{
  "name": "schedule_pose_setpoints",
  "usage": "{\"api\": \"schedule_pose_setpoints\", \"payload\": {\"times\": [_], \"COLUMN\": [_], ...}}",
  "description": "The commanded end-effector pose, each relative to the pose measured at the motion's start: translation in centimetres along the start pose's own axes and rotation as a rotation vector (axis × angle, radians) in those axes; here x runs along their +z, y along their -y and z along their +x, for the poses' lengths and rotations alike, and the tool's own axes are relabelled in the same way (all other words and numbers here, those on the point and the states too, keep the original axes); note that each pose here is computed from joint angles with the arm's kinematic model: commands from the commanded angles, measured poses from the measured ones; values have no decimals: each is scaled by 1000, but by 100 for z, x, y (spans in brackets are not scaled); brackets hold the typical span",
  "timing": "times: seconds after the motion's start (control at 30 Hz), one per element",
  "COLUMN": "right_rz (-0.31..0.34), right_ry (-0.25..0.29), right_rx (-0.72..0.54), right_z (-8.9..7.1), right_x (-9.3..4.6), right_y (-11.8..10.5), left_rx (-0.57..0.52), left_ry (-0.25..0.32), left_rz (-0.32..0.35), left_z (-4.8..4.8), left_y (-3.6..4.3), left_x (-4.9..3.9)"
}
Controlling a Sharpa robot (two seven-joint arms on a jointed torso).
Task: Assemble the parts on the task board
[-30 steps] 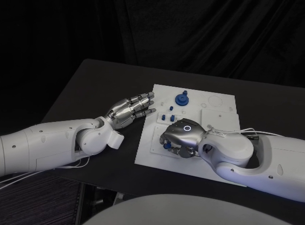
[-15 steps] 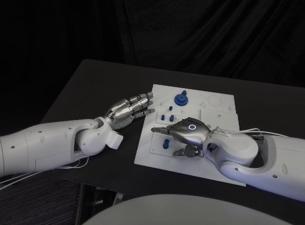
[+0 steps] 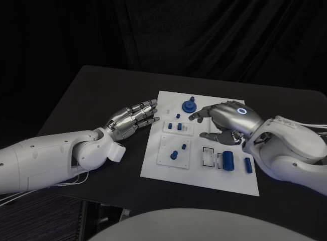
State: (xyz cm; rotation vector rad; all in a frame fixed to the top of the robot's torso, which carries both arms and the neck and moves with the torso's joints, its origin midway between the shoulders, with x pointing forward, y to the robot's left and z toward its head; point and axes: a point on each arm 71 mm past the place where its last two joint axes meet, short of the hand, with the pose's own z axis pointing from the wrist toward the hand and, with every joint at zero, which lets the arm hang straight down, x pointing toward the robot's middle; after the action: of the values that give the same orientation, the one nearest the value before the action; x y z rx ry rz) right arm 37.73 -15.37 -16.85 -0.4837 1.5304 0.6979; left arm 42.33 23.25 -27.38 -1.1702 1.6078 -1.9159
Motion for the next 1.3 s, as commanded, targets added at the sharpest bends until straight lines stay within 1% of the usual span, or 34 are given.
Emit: {"api": "schedule_pose_setpoints", "payload": {"times": [0.03,0.13,0.23,0.3,0.33,0.37,0.47,0.53,0.57,0.6,0.67,0.8,0.93,1.3], "right_rz": [112,182,297,384,411,455,548,599,614,646,678,711,724,712], "right_ry": [69,51,-10,-71,-90,-122,-193,-232,-244,-269,-293,-322,-348,-380], "right_rx": [187,220,238,235,230,219,166,121,108,83,62,42,32,44], "right_z": [-191,-246,-247,-209,-192,-159,-67,-9,9,52,101,174,241,414], "right_x": [-137,-243,-381,-484,-519,-579,-724,-803,-826,-873,-919,-965,-980,-969], "right_y": [169,298,461,561,591,636,725,764,774,793,808,817,810,759], "left_rx": [-5,-3,-2,-3,-3,-3,-3,-3,-3,-3,-2,-1,-1,-2], "left_ry": [1,4,5,4,4,3,4,4,4,5,6,9,10,9], "left_rz": [13,13,13,13,13,13,13,14,14,15,15,15,15,14], "left_z": [12,7,10,15,17,18,20,19,18,16,11,-1,-8,-12], "left_y": [6,8,9,8,8,8,7,8,9,10,12,16,17,16], "left_x": [-5,-11,-13,-11,-10,-10,-9,-11,-13,-15,-19,-26,-31,-35]}}
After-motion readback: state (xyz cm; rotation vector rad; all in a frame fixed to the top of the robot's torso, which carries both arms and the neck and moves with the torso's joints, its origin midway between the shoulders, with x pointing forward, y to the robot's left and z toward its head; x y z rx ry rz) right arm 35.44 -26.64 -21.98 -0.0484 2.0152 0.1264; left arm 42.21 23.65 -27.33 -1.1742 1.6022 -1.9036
